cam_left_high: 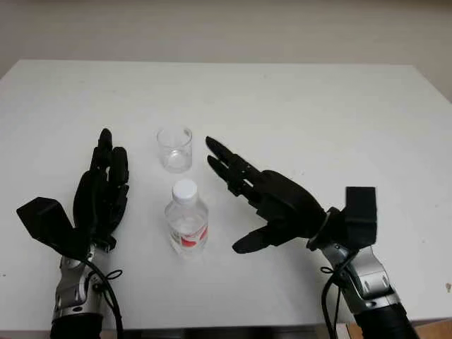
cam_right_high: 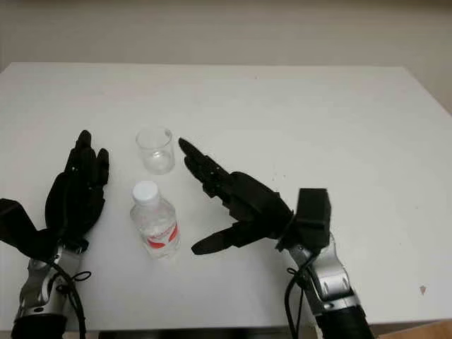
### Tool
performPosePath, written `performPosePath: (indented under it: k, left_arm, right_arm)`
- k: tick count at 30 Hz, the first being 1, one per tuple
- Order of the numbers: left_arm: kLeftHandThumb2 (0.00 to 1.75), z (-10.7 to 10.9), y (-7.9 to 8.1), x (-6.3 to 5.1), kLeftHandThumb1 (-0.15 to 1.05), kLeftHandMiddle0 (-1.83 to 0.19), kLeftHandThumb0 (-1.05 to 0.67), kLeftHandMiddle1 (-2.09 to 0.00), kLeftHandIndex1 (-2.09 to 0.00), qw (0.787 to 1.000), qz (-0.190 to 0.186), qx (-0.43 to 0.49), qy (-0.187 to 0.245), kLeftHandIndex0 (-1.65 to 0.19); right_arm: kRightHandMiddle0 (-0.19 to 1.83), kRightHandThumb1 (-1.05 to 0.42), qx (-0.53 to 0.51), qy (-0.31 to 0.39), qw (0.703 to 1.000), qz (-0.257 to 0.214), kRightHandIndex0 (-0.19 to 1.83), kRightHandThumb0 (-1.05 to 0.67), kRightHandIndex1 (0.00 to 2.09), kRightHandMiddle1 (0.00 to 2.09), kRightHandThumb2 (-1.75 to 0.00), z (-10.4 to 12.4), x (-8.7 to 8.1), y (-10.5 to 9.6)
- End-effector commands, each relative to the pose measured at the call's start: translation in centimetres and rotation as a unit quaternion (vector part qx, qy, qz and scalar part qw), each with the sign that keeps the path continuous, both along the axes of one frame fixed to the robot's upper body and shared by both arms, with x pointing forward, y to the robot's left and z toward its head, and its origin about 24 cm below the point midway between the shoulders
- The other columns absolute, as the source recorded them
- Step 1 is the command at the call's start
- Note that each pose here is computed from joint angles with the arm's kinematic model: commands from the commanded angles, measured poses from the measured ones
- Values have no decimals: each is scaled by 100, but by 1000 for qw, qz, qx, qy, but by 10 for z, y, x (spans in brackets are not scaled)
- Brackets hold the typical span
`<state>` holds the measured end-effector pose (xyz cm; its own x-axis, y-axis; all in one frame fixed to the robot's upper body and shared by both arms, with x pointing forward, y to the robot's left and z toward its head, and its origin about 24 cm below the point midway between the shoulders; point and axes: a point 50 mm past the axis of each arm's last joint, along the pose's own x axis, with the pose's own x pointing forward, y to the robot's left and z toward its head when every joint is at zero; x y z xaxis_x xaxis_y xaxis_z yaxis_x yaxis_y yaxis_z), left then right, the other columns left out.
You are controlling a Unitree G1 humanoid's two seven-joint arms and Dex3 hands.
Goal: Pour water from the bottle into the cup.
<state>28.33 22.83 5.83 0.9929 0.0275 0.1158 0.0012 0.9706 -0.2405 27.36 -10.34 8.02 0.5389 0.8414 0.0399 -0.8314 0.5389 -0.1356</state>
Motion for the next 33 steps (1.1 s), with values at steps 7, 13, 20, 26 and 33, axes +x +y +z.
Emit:
performPosePath:
  k: [7,13,20,26,33]
  left_arm:
    - [44,4,-2,2,105,15,-71,-5,-6,1000,2,4,-13,13]
    - [43,4,-4,2,105,15,-69,-5,-5,1000,1,0,-14,14]
    - [44,4,-5,4,105,16,-69,-5,-5,1000,5,2,-16,14]
    - [44,3,-4,5,105,15,-69,-6,-5,1000,12,-1,-17,14]
    - [44,4,-2,3,105,13,-69,-6,-5,1000,18,1,-19,14]
  right_arm:
    - [-19,-77,2,10,999,35,-19,-96,0,0,-5,-9,10,21]
    - [-19,-77,11,7,998,54,-19,-97,0,0,-6,-11,14,30]
    - [-19,-77,6,-3,996,85,-19,-97,0,0,-5,-7,17,35]
    - [-19,-73,-2,9,994,111,-19,-95,0,0,-4,-5,17,41]
    - [-19,-72,-6,9,991,136,-19,-96,0,0,-5,0,15,51]
